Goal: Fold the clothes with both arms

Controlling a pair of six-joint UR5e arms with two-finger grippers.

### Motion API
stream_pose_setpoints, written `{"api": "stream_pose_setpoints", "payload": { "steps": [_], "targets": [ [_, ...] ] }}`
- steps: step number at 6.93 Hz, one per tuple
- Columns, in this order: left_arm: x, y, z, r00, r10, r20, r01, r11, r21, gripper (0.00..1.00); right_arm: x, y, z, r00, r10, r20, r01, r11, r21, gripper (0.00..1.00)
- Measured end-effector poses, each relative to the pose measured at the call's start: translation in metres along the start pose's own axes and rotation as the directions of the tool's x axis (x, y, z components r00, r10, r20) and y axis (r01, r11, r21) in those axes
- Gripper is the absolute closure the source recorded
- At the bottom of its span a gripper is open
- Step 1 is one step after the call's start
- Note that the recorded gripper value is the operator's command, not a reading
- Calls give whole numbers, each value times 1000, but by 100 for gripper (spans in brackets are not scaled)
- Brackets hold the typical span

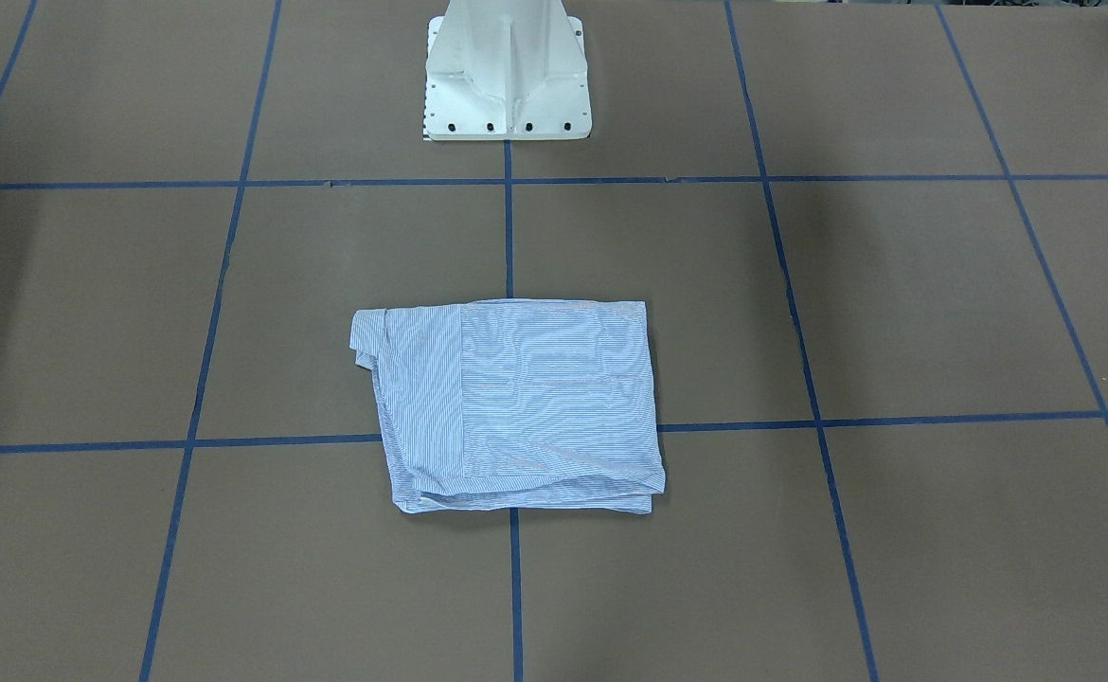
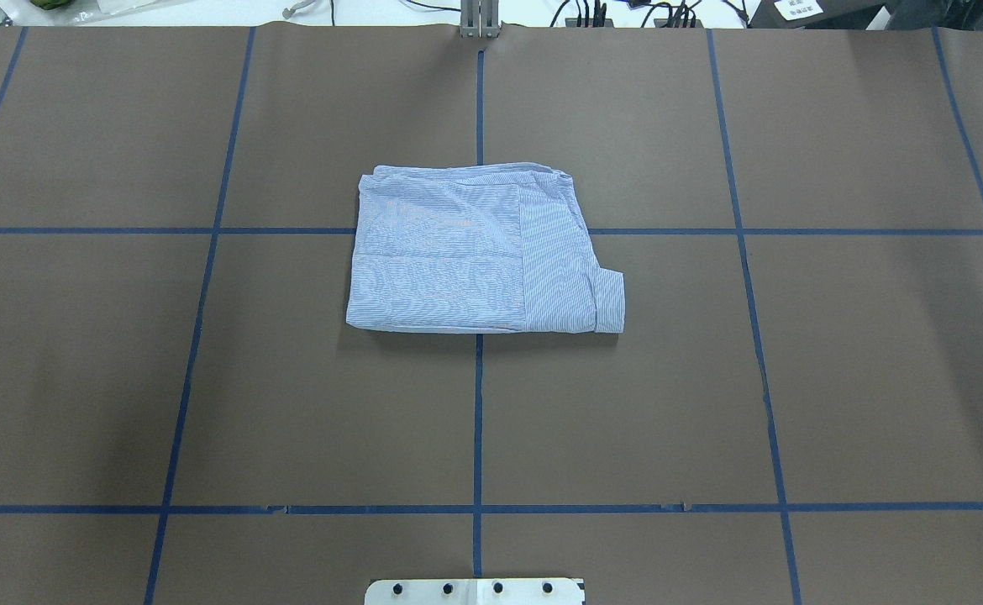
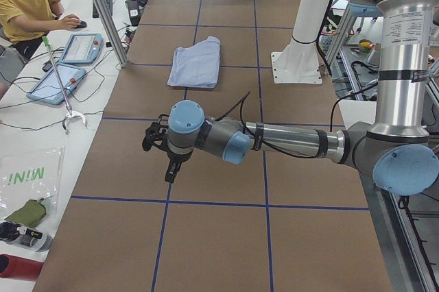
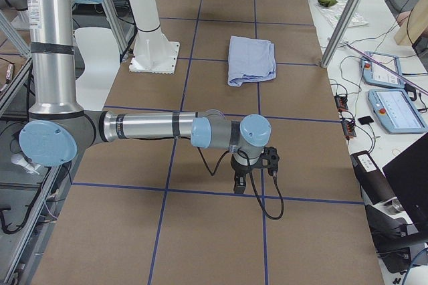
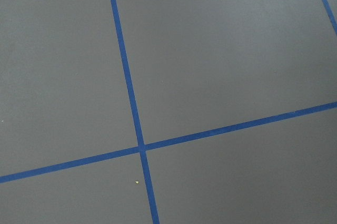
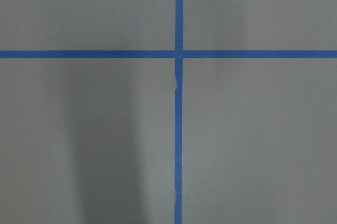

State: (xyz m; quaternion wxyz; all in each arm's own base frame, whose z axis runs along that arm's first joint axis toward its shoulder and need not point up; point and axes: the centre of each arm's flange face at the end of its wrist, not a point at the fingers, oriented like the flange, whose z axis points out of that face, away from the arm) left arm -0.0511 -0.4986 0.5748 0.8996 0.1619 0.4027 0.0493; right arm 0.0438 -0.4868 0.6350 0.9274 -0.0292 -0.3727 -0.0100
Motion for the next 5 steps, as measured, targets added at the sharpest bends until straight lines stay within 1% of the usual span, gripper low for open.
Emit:
{"api": "stream_pose_setpoints", "payload": {
  "steps": [3, 5],
  "targets": [
    [0, 0, 0, 1000, 0, 2, 0, 1000, 0, 0, -4, -2, -6, 1000, -22, -22, 22, 1000, 14, 0],
    [0, -1, 0, 1000, 0, 3, 0, 1000, 0, 0, -5, -2, -5, 999, -21, -24, 22, 1000, 12, 0]
  ]
}}
